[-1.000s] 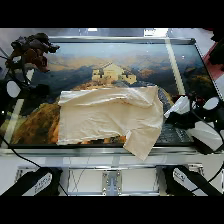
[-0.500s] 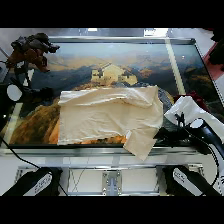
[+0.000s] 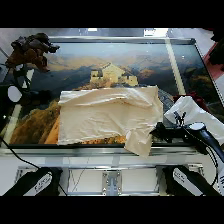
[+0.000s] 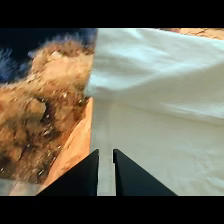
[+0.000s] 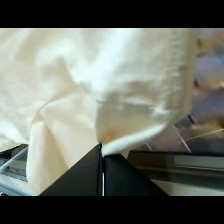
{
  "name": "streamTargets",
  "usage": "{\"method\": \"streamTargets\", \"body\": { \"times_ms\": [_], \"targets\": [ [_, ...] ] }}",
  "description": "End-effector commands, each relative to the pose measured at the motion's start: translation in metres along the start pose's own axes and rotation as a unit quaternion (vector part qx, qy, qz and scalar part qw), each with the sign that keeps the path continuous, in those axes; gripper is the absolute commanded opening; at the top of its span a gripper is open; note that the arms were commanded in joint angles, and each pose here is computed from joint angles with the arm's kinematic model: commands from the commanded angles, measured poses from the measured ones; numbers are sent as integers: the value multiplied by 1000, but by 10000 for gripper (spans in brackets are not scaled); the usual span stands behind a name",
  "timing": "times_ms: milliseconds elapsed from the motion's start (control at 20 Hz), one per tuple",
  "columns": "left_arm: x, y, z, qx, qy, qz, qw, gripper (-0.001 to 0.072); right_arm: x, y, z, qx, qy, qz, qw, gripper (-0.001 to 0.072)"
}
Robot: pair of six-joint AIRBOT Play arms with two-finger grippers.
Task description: Fold the shirts.
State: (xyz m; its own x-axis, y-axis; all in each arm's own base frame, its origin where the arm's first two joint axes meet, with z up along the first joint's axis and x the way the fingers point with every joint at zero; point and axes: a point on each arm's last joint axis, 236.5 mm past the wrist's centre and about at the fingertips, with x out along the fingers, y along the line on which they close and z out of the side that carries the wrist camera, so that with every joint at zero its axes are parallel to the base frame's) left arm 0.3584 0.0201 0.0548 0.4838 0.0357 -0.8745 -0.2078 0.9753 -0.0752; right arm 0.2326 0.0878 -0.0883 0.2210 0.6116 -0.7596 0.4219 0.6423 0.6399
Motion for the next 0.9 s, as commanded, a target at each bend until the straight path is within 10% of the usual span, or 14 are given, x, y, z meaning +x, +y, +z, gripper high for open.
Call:
{"method": "streamTargets", "body": {
  "times_ms": [0, 450, 550, 850],
  "targets": [
    [15, 55, -66, -89, 95, 79, 988, 111, -11, 29, 0, -40, 15, 40, 998, 24],
    [42, 17, -224, -270, 285, -7, 920, 107, -28, 53, 21, -105, -13, 53, 993, 25],
    [38, 11, -232, -277, 304, -12, 911, 542, -28, 53, 21, -117, -14, 54, 992, 25],
    [42, -8, -234, -311, 307, -46, 898, 456, -28, 54, 24, -128, -20, 55, 990, 25]
  ]
}}
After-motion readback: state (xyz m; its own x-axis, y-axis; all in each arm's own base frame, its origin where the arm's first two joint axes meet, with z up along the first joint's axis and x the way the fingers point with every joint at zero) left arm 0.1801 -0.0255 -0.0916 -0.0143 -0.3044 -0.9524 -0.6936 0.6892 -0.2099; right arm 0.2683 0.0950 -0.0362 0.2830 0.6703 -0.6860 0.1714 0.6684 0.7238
